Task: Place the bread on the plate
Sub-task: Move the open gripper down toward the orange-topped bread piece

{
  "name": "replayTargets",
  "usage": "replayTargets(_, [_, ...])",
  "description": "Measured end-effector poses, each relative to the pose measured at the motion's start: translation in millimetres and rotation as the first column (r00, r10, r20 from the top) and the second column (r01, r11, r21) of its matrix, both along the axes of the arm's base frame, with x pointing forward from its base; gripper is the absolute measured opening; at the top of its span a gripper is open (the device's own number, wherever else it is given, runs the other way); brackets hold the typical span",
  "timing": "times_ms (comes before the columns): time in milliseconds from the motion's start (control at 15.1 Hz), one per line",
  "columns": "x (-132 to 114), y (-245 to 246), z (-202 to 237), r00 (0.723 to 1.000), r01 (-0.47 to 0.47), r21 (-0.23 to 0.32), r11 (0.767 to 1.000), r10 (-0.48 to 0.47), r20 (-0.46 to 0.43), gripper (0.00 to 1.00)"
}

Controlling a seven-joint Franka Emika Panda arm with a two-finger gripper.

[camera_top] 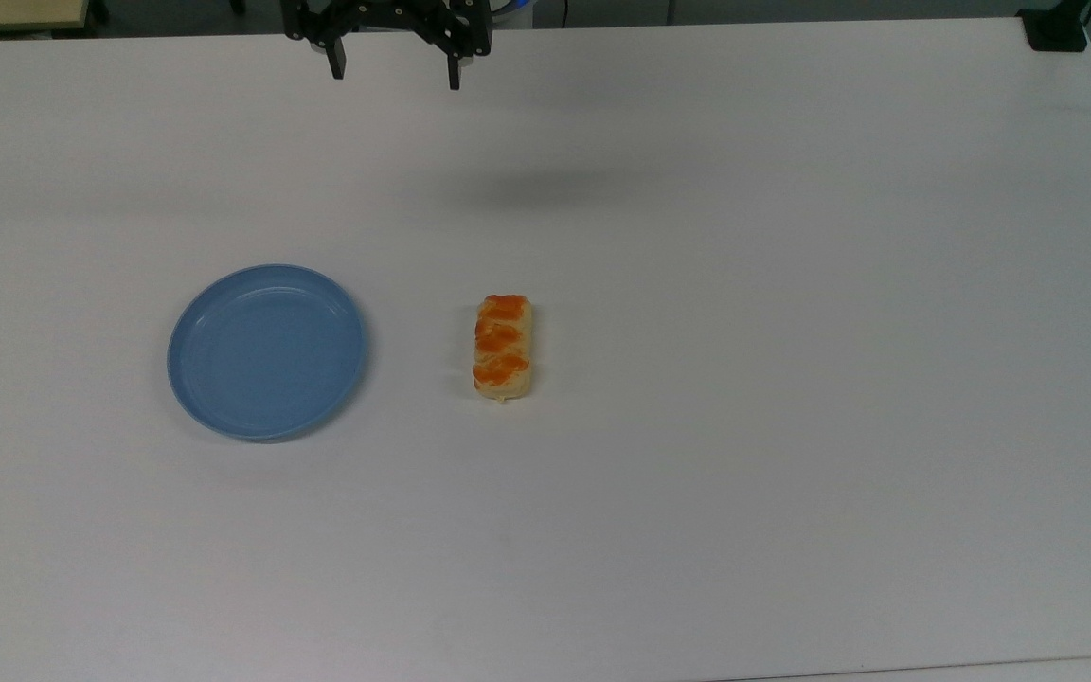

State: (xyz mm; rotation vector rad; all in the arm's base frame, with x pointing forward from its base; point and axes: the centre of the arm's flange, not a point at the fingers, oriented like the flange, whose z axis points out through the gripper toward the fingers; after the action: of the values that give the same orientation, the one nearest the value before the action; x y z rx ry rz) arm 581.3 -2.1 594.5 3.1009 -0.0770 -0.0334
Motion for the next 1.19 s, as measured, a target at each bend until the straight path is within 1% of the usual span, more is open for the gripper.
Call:
replayTargets(727, [0,0,-4,1.000,-0.009,0.001,1.000,0.009,-0.007,1.00])
replayTargets(991, [12,5,-24,1.000,-0.020,0.001,1.000,0.020,-0.002,1.00])
replayTargets(1190, [29,14,-51,0.999,-0.035,-0.002,0.999,0.035,0.001,1.00])
